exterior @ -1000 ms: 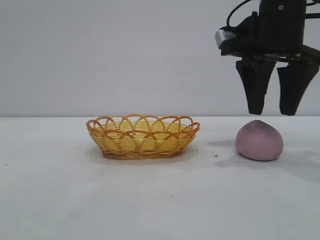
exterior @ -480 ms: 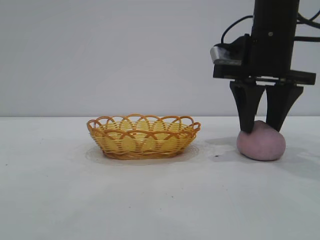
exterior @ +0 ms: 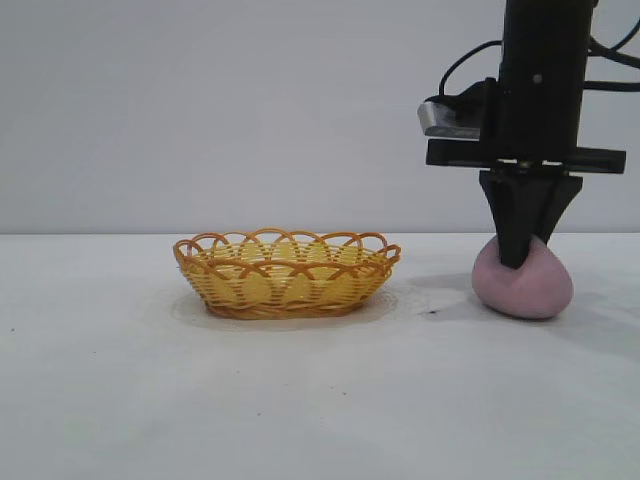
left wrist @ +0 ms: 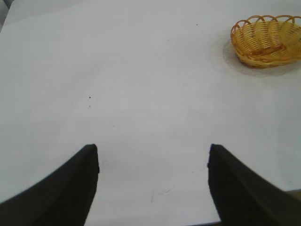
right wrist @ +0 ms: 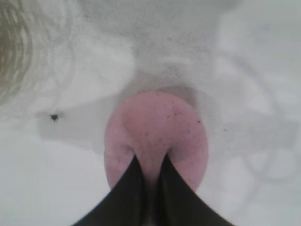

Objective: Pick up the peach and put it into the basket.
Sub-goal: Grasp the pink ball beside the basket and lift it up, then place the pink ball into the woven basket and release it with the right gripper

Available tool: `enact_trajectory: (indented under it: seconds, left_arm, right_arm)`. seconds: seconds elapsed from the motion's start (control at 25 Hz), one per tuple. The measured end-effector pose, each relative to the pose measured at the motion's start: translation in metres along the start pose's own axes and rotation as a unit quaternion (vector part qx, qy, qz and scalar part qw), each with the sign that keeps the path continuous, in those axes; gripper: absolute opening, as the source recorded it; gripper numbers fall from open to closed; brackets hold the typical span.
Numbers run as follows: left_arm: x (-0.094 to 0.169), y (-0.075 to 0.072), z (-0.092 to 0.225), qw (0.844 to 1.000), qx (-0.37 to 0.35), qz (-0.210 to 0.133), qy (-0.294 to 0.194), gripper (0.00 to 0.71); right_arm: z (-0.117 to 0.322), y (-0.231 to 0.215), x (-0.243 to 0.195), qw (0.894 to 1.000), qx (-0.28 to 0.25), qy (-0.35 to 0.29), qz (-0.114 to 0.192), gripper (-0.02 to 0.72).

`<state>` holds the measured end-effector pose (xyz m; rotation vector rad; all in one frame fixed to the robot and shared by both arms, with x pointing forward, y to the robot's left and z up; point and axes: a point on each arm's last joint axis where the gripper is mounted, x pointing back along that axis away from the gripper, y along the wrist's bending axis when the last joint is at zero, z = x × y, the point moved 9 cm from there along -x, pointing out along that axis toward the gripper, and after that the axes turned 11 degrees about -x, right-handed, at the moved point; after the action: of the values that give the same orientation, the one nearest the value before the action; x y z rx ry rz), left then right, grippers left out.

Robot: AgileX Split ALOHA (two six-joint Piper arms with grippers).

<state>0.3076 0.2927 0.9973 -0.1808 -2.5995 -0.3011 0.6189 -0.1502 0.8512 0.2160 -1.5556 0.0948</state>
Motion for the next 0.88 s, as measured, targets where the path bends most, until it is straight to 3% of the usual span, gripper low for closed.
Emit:
enact_trajectory:
  seconds: [0.12,0.28,0.44,0.64,0.88]
  left_arm:
    - [0.000,0.000,0.000,1.000,0.000,0.000,0.000,0.475]
    - [0.000,0.000,0.000,1.000,0.000,0.000,0.000,0.475]
    - [0.000,0.000,0.000,1.000,0.000,0.000,0.000,0.475]
    - [0.000,0.000,0.000,1.000,0.000,0.000,0.000,0.475]
    - [0.000,0.000,0.000,1.000,0.000,0.000,0.000,0.475]
  right_arm:
    - [-0.012,0.004,0.031,1.000,0.005,-0.028,-0.004,0.000]
    - [-0.029,0.025,0.078,0.996,0.002,-0.078,-0.049,0.000]
    - [-0.033,0.058,0.094,0.992,0.023,-0.098,-0.081,0.000]
    - [-0.026,0.105,0.081,0.989,0.067,-0.092,-0.098,0.000]
    - [-0.023,0.143,0.038,0.987,0.102,-0.076,-0.096,0.000]
